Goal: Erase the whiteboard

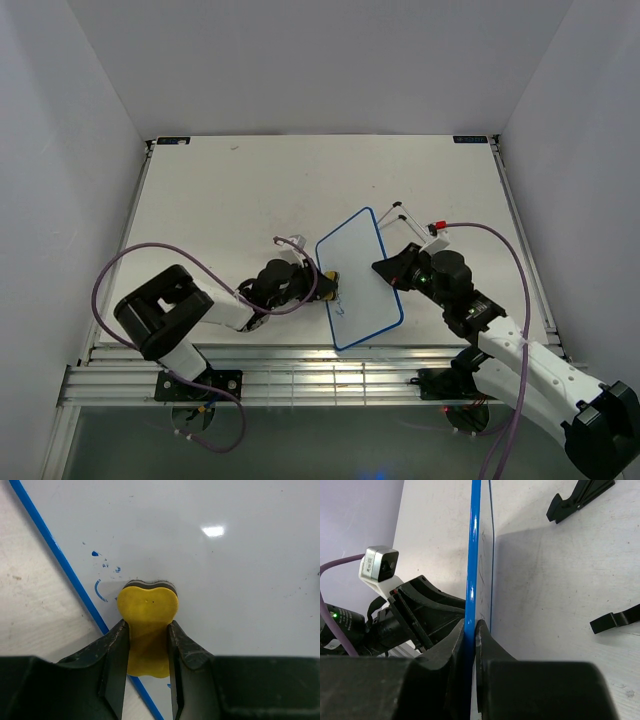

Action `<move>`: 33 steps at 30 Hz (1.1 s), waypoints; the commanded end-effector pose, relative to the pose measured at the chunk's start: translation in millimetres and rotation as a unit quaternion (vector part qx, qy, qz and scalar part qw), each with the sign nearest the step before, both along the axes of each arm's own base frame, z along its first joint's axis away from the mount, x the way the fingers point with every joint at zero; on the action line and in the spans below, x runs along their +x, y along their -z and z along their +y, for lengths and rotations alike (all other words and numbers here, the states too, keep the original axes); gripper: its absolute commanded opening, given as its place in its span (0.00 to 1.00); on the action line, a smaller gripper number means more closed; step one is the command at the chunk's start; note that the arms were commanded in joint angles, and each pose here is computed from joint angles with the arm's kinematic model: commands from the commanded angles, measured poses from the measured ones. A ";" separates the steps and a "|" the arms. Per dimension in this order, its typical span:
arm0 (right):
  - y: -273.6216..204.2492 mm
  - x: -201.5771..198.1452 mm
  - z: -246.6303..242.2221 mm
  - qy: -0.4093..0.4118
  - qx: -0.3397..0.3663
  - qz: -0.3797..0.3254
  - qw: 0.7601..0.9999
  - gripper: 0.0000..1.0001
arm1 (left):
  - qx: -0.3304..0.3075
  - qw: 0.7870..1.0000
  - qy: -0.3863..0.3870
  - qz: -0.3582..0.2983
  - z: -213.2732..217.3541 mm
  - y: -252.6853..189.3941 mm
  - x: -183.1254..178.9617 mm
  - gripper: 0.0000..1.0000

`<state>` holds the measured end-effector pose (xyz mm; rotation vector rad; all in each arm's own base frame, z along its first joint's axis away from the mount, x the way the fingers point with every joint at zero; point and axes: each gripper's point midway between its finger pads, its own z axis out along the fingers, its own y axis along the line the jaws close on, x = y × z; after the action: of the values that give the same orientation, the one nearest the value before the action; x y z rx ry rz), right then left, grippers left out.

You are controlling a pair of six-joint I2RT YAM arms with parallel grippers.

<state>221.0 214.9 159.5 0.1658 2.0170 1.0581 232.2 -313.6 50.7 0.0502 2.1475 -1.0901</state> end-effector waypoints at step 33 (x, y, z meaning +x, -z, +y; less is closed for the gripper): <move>-168.3 -31.9 18.1 -0.085 0.237 -0.136 0.958 0.08 | 0.167 0.968 -0.181 -0.044 68.5 -99.6 21.0 0.00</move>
<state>207.6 225.2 210.4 0.1902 1.8740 1.3032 246.3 -275.8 145.9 -0.0698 2.1159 -0.6911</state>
